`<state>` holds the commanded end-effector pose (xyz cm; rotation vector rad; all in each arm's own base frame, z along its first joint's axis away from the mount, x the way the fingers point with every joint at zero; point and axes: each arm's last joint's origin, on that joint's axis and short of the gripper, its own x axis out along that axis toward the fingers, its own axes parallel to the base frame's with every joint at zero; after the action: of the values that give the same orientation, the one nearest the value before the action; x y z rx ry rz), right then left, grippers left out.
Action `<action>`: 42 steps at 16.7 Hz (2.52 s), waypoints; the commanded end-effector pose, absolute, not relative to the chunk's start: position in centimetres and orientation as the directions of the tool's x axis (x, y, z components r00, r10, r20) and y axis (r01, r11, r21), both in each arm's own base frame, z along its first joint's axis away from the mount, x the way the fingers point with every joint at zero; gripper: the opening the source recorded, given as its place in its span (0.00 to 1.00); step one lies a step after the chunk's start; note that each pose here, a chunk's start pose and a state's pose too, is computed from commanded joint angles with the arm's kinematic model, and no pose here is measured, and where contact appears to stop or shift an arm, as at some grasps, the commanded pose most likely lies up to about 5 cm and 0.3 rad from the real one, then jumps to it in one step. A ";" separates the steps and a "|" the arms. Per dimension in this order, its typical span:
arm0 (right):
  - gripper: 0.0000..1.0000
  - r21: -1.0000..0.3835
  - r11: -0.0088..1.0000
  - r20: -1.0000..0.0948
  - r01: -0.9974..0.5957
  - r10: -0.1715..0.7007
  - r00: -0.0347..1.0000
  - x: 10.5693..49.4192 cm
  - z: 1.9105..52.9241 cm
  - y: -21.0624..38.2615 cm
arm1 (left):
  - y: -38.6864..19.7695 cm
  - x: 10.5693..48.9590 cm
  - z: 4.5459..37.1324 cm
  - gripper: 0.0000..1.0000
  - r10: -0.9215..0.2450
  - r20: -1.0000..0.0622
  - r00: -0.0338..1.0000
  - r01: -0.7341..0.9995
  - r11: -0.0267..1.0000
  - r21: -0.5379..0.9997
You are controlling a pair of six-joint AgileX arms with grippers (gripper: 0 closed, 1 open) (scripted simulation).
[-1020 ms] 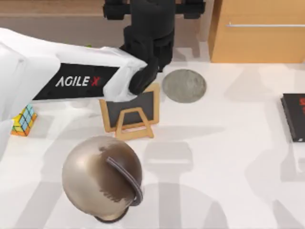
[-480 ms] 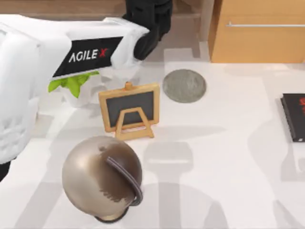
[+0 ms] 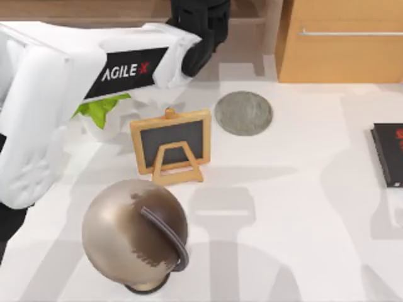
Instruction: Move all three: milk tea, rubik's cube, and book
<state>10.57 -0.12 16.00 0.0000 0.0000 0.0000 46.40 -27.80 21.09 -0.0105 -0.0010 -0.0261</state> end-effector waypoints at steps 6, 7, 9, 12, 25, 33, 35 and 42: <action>1.00 0.000 1.000 0.000 0.000 0.000 1.000 10.6 16.0 -0.1 | -27.8 46.4 21.1 0.55 -0.026 0.001 1.000 0.026 1.000 -0.011; 1.00 0.000 1.000 0.000 0.000 0.000 1.000 10.6 16.0 -0.1 | -27.8 46.4 21.1 0.47 -0.026 0.001 1.000 0.026 1.000 -0.011; 1.00 0.000 1.000 0.000 0.000 0.000 1.000 10.6 16.0 -0.1 | -27.8 46.4 21.1 0.32 -0.026 0.001 1.000 0.026 1.000 -0.011; 1.00 0.000 1.000 0.000 0.000 0.000 1.000 10.6 16.0 -0.1 | -27.8 46.4 21.1 0.10 -0.026 0.001 1.000 0.026 1.000 -0.011; 1.00 0.000 1.000 0.000 0.000 0.000 1.000 10.6 16.0 -0.1 | -26.8 46.3 21.6 0.00 0.002 0.013 1.000 -0.002 0.999 -0.037; 1.00 0.000 1.000 0.000 0.000 0.000 1.000 10.6 16.0 -0.1 | -26.4 40.4 22.6 0.00 0.009 0.017 1.000 -0.008 0.998 -0.056; 1.00 0.000 1.000 0.000 0.000 0.000 1.000 10.6 16.0 -0.1 | -27.6 38.6 22.3 0.00 -0.024 0.005 1.000 0.024 1.000 -0.018; 1.00 0.000 1.000 0.000 0.000 0.000 1.000 10.6 16.0 -0.1 | -28.2 38.1 22.5 0.00 -0.028 0.016 0.999 0.029 0.999 -0.019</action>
<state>10.57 -0.12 16.00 0.0000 0.0000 0.0000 38.06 -28.17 22.46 -0.0189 -0.0154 -0.0286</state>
